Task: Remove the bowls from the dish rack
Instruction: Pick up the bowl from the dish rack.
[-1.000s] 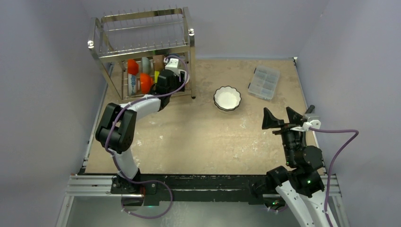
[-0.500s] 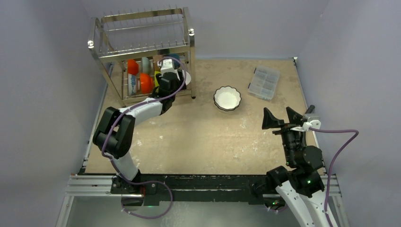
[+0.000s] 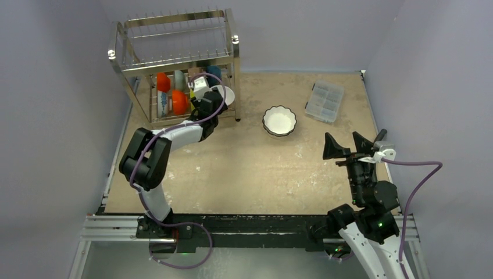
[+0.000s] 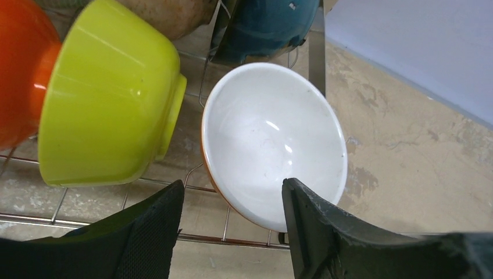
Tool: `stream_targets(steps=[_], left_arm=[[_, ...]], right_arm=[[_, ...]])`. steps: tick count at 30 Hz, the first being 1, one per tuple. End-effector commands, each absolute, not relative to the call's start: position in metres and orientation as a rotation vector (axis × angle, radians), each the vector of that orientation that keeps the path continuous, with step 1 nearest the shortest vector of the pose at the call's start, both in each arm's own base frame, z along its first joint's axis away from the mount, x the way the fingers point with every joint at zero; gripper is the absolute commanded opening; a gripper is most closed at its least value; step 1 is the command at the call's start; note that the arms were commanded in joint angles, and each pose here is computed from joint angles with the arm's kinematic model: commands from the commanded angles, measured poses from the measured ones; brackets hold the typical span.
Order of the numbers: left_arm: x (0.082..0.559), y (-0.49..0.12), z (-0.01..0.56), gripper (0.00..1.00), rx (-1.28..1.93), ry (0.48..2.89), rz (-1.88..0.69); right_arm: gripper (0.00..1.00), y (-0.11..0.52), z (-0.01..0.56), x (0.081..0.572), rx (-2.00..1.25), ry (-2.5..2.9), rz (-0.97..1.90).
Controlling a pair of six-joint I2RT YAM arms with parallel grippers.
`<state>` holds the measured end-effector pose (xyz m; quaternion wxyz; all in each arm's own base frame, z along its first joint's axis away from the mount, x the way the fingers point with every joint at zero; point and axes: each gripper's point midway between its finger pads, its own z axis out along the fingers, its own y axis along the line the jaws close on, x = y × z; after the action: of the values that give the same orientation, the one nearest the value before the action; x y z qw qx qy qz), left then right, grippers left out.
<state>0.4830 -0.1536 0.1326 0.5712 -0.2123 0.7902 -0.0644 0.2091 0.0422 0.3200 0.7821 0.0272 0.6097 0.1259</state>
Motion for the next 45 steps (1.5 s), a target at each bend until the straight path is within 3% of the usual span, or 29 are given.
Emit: stream_targets(steps=[1, 11, 17, 22, 45], left_arm=[[0.494, -0.16, 0.134, 0.59, -0.557, 1.807, -0.192], [0.497, -0.166, 0.138, 0.36, -0.557, 1.787, -0.239], [0.495, -0.164, 0.142, 0.12, -0.565, 1.772, -0.255], [0.495, -0.164, 0.142, 0.0, -0.572, 1.766, -0.273], [0.445, -0.132, 0.199, 0.0, -0.6, 1.686, -0.325]], right_arm=[[0.99, 0.04, 0.331, 0.207, 0.068, 1.266, 0.276], [0.99, 0.04, 0.331, 0.206, 0.071, 1.262, 0.275], [0.99, 0.039, 0.332, 0.205, 0.072, 1.258, 0.275], [0.99, 0.038, 0.332, 0.205, 0.075, 1.26, 0.274], [0.99, 0.042, 0.334, 0.207, 0.063, 1.273, 0.281]])
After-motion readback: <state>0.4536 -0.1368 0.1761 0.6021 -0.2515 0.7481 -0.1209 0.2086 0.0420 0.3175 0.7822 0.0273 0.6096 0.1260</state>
